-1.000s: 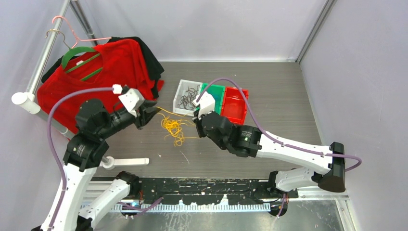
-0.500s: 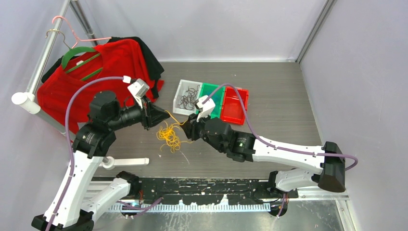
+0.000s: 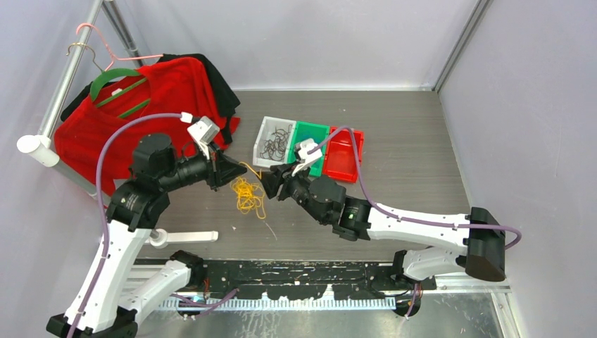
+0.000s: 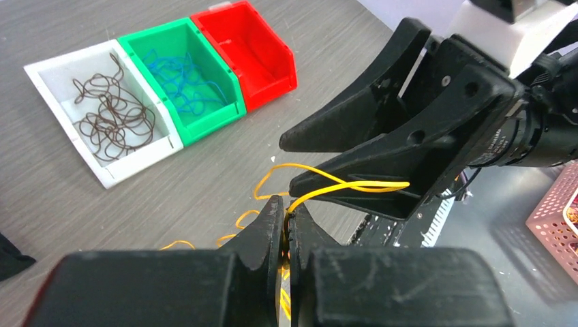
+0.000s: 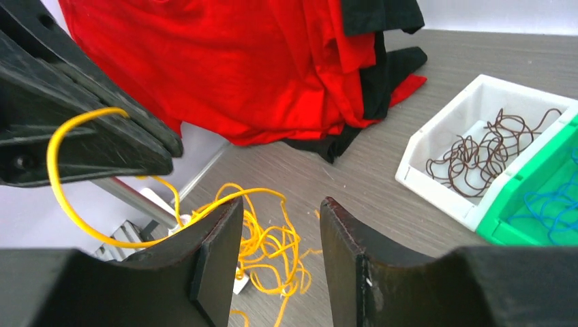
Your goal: Untangle the cables
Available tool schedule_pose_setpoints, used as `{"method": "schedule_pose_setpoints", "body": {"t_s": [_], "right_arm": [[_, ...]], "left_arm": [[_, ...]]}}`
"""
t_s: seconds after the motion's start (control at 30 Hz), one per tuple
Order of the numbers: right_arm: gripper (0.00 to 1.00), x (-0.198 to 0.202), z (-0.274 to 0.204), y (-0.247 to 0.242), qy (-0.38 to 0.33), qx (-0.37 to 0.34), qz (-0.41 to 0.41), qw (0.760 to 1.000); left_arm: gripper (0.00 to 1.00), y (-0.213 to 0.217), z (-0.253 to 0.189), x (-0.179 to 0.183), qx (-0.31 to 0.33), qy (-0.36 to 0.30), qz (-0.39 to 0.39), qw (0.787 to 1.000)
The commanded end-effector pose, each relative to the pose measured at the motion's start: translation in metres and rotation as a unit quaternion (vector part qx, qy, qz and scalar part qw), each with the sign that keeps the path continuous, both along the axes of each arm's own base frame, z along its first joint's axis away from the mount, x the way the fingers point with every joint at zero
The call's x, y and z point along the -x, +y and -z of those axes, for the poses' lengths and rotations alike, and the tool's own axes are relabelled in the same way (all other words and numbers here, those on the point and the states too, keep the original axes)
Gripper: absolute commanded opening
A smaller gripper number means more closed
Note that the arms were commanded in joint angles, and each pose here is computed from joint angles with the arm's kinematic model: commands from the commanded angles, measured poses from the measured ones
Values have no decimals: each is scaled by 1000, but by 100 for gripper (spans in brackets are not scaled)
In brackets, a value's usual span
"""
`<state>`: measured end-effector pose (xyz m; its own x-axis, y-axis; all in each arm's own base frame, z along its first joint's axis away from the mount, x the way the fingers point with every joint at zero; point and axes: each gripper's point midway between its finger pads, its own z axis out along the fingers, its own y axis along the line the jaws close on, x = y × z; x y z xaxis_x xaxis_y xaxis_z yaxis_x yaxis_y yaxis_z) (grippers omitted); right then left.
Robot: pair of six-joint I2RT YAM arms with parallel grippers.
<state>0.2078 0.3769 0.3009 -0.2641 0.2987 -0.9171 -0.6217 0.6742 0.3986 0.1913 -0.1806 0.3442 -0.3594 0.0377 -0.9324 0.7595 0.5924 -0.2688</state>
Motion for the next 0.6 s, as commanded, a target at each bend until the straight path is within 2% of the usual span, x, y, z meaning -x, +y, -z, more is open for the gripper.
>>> {"method": "schedule_pose_setpoints", "body": {"t_s": [0.0,0.1,0.23,0.37,0.57], "right_arm": [[50,-5,-36,-2,-43,-58,12,997],[50,-7,-33,3,-46,-49,13,998],[55,-10,-21,11,-55,-35,17,998],[58,-3,-6,27,-53,-35,-6,998],[59,-9,17,32,-39,-26,15,999]], "left_arm": [[3,-3,-14,7,11,2,14,1000],[3,-6,-17,14,15,13,35,999],[3,-14,-28,29,26,41,80,996],[3,-17,-41,35,35,36,97,994],[3,-20,-46,38,35,57,114,991]]}}
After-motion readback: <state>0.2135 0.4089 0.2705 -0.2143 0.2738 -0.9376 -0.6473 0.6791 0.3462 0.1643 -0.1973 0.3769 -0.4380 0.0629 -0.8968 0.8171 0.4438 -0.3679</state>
